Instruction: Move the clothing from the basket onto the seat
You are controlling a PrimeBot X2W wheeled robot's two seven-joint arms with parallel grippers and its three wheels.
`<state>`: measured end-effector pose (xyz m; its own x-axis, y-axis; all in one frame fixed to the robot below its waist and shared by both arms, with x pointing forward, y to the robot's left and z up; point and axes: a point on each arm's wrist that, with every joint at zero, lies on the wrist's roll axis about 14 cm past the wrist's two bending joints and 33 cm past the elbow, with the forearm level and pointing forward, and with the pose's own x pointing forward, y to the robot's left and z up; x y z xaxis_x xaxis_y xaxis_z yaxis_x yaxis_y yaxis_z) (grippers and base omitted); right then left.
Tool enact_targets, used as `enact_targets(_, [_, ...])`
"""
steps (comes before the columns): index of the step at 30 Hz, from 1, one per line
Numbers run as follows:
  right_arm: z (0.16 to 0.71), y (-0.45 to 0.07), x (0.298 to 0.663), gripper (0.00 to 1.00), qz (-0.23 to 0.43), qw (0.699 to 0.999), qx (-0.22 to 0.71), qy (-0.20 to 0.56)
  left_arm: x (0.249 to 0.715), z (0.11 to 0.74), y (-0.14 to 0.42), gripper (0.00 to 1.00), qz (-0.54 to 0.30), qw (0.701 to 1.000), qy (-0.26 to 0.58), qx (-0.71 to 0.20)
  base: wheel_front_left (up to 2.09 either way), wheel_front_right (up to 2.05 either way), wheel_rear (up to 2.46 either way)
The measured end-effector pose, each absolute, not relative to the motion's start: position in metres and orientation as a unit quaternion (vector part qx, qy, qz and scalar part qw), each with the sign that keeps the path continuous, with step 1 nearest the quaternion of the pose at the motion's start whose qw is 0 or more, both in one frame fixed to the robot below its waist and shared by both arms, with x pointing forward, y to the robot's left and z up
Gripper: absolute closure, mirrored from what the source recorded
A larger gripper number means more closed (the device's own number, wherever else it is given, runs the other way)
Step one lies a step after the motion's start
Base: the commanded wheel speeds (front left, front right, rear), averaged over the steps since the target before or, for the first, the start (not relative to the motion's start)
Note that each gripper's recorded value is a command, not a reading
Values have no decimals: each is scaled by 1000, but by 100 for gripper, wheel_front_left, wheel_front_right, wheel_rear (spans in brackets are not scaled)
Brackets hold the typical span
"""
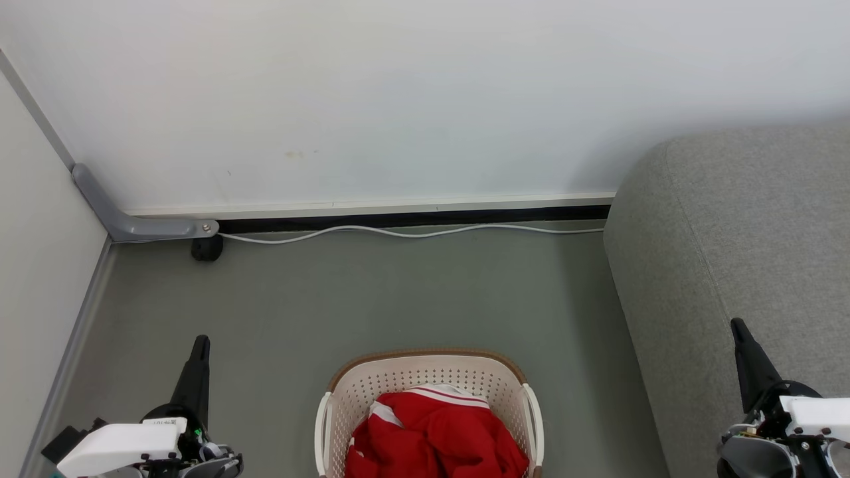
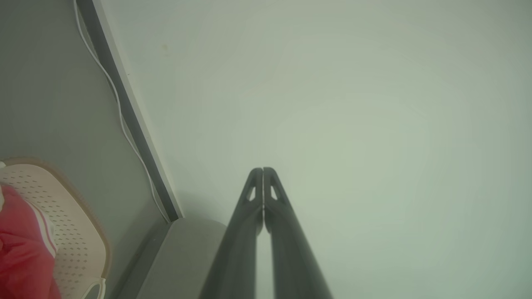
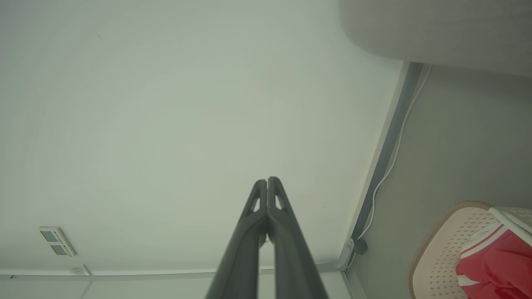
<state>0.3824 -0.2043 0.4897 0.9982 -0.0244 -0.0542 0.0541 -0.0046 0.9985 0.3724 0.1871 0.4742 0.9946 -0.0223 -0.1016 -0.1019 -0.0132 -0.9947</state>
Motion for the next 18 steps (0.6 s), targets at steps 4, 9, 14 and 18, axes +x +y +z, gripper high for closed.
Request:
enact_targets(4, [490, -204, 382, 100, -28, 705, 708, 10, 372, 474, 187, 100, 28, 701, 44, -711, 0, 0, 0])
enact_targets(9, [490, -204, 382, 100, -28, 705, 708, 10, 372, 474, 187, 100, 28, 701, 44, -711, 0, 0, 0])
enact_targets(14, [490, -204, 382, 100, -28, 705, 708, 10, 372, 474, 187, 100, 28, 701, 44, -711, 0, 0, 0])
enact_targets(18, [490, -204, 382, 100, -28, 705, 708, 10, 372, 474, 187, 100, 28, 701, 44, -711, 0, 0, 0])
